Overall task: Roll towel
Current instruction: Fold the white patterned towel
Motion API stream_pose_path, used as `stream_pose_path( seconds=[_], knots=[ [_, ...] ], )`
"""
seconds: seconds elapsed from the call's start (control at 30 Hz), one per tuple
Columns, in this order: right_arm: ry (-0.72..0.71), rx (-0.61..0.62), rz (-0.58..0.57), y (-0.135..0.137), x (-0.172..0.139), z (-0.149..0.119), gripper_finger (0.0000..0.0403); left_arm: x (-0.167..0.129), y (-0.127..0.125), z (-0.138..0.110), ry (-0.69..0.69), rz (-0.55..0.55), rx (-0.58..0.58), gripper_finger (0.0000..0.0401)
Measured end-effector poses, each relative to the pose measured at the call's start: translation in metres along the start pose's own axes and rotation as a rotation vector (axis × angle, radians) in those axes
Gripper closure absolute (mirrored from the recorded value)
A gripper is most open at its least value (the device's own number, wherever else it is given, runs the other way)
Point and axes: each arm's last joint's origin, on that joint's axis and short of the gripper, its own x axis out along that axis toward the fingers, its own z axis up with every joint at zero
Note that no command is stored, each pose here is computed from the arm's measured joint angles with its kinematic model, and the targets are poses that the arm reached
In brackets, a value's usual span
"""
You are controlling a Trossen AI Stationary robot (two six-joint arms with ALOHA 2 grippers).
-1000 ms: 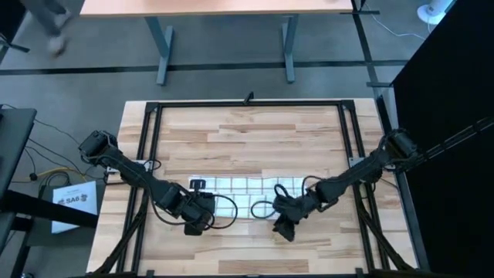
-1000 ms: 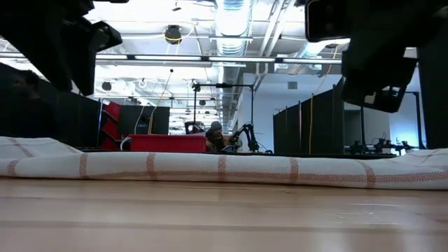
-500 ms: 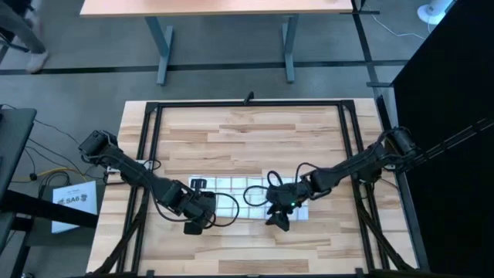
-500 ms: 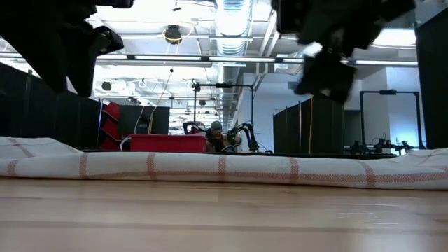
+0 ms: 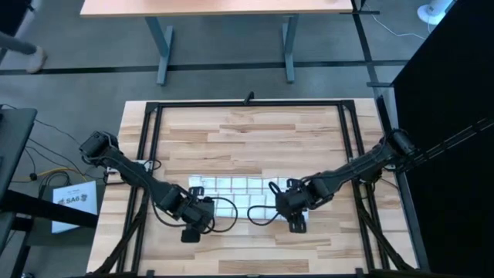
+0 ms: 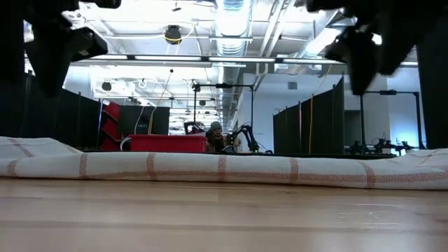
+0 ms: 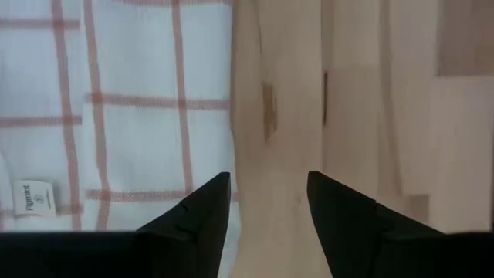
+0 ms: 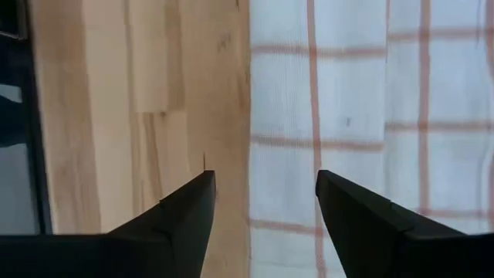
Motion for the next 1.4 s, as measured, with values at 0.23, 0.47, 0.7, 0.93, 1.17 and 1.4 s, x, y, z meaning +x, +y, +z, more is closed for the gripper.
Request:
stream_pose_path(
  seconds=[0.23,0.47,0.7,0.93,1.17,1.4],
  knots=[
    [0.056,0.014,-0.084,0.007,0.032,-0.008,0.0179,0.031,-0.005,-0.001,0.077,0.081,0.033,0.0241],
    [0.096,0.074,-0.109,0.009,0.063,-0.007,0.0179,0.038,-0.006,-0.001,0.055,0.161,0.038,0.0241],
    [0.118,0.066,-0.121,0.013,0.086,-0.009,0.0179,0.048,-0.005,-0.007,0.009,0.184,0.021,0.0241],
    [0.117,0.076,-0.145,0.014,0.091,-0.01,0.0179,0.057,-0.003,-0.015,-0.001,0.178,-0.003,0.0241],
    [0.118,0.077,-0.147,0.014,0.091,-0.01,0.0179,0.068,-0.002,-0.027,-0.007,0.181,-0.006,0.0241],
    [0.13,0.081,-0.137,0.013,0.092,-0.01,0.0199,0.071,0.0,-0.031,-0.014,0.189,-0.024,0.0256]
  ],
)
